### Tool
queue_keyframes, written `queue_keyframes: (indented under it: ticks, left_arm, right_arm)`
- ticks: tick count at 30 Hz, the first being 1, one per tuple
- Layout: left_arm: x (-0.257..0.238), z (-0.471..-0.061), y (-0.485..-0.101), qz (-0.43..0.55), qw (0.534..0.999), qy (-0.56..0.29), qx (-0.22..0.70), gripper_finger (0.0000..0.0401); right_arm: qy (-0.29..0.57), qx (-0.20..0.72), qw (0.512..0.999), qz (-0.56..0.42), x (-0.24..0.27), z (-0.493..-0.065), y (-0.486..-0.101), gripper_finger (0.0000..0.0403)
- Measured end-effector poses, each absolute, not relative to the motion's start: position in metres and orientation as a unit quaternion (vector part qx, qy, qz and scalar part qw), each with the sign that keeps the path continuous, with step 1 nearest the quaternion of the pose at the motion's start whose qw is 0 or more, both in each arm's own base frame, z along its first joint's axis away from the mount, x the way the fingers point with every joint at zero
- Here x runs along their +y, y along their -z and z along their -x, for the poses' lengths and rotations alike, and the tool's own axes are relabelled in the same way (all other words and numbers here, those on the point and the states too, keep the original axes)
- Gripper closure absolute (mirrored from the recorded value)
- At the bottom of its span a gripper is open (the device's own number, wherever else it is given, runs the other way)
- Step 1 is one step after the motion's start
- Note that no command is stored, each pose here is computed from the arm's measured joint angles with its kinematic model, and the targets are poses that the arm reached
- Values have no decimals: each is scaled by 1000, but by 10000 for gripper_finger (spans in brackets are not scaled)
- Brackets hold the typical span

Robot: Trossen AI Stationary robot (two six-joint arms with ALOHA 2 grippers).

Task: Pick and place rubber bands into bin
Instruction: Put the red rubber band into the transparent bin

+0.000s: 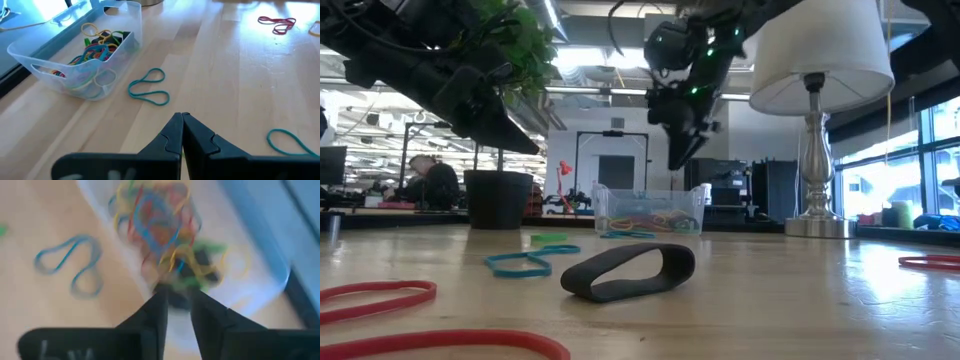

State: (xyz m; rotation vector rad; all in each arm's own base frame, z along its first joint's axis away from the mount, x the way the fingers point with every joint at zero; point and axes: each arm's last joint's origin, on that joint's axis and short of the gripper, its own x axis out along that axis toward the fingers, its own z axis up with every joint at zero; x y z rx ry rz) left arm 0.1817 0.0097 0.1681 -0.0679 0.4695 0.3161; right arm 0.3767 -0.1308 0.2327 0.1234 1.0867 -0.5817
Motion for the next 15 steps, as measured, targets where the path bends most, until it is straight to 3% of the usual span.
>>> queue_keyframes:
  ticks: [8,15]
  left_arm:
    - [9,-182,-168,29,960,-152,233,399]
    - [6,-182,-168,45,966,-92,238,399]
  right_arm:
    - [301,566,755,-139,-68,-360,-242,365]
    - [366,596,690,-187,-14,-345,-233,345]
